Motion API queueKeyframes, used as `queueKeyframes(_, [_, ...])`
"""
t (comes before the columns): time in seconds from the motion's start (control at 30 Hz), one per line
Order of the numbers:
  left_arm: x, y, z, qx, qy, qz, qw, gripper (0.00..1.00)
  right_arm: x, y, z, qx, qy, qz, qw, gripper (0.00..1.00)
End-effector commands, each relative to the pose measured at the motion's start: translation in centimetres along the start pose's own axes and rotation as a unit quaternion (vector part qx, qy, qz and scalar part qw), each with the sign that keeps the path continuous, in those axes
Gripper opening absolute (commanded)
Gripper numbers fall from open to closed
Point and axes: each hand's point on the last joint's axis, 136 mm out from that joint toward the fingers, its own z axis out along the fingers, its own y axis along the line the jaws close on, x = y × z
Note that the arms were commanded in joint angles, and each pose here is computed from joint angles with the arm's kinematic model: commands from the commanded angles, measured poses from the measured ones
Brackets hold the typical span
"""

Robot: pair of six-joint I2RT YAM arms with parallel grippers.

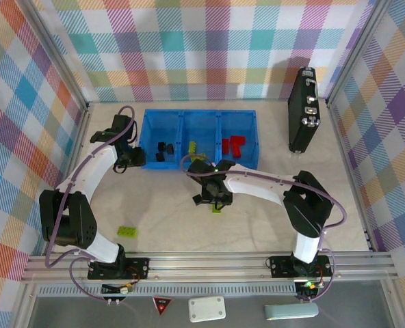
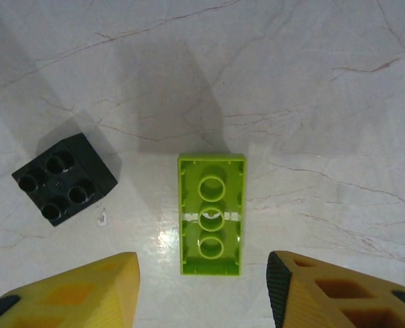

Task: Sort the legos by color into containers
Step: Pick up the lego from the bottom-center of the table.

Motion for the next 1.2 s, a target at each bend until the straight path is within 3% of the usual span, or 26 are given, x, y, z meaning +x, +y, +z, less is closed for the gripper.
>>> queueKeyframes(0.0, [-0.5, 0.0, -0.6, 0.01, -0.018, 0.003, 1.0, 0.47, -0.2, 0.1, 0.6, 0.021, -0.009, 0.018, 1.0, 0.54])
queueKeyframes(0.53, [-0.5, 0.2, -0.4, 0.006, -0.016, 0.003, 1.0, 0.47, 2.0, -0.3, 3.8, 0.04, 0.017, 0.009, 0.999, 0.5])
queueKeyframes(1.17, [-0.3, 0.2, -0.3, 0.006, -0.012, 0.003, 1.0, 0.47, 2.4, -0.6, 4.6, 0.051, 0.021, 0.009, 0.998, 0.44])
